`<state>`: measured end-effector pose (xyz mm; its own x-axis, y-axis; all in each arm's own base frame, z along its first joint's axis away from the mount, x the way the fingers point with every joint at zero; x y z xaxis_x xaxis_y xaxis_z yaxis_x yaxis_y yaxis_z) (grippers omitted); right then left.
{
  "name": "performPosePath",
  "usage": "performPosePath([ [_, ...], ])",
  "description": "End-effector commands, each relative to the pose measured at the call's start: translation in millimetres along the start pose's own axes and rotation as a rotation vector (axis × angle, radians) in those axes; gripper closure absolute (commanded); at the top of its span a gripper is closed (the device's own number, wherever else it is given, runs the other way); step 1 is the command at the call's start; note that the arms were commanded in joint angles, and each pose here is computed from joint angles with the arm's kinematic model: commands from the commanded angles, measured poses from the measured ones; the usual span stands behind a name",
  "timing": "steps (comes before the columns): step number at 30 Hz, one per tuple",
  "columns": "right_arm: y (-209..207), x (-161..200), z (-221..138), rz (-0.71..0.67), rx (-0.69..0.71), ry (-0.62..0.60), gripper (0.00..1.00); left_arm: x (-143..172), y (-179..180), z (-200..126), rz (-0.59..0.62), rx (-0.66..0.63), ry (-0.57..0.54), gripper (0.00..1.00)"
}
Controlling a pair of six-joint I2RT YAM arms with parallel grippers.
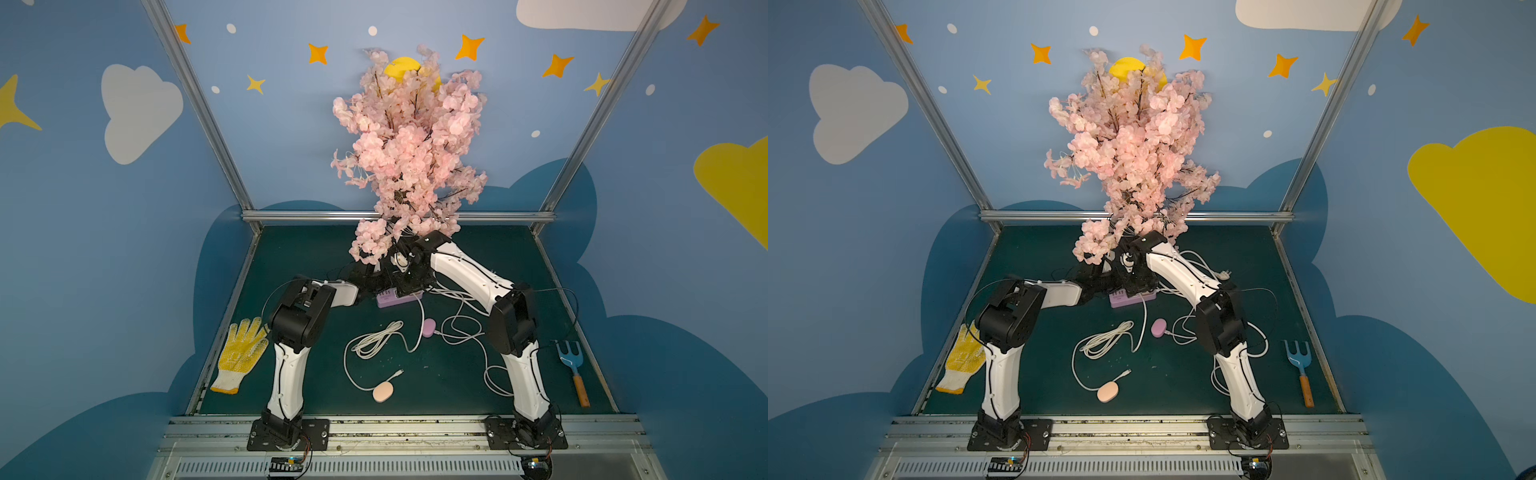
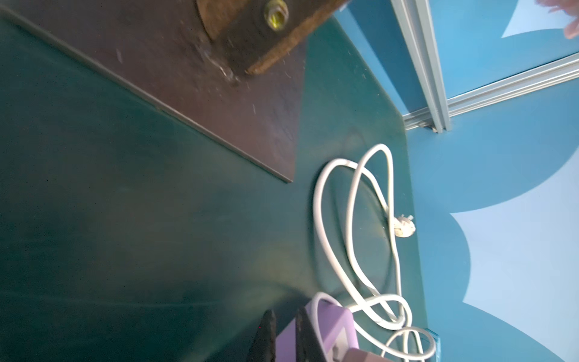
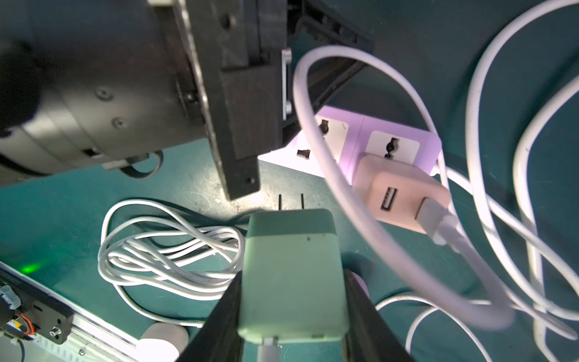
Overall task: Charge the bluetooth headset
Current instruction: Adjust the socket at the center of the board.
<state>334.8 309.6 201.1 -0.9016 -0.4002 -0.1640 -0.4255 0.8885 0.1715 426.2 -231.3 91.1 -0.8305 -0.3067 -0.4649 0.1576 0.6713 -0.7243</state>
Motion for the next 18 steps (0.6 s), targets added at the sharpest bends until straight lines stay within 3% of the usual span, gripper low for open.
performPosePath([
  [1, -2, 8, -12, -0.011, 0.0, 0.032, 1.0, 24, -1, 2, -0.051, 0.037, 0.061, 0.85],
  [18, -11, 49, -31, -0.011, 0.06, 0.027, 1.0, 78, -21, -23, -0.085, 0.091, 0.099, 0.88],
])
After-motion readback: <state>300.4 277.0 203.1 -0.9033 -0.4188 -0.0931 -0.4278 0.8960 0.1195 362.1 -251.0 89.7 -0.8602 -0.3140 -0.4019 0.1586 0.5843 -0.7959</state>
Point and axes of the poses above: each gripper's point midway between its finger pads, its own z axis out along the fingers, its own y axis along the line the jaws close on, x = y × z, the point moved 8 cm from there along -z, back along the fingers, and after that the axes turned 6 degrees about z, right-handed, at the moved point
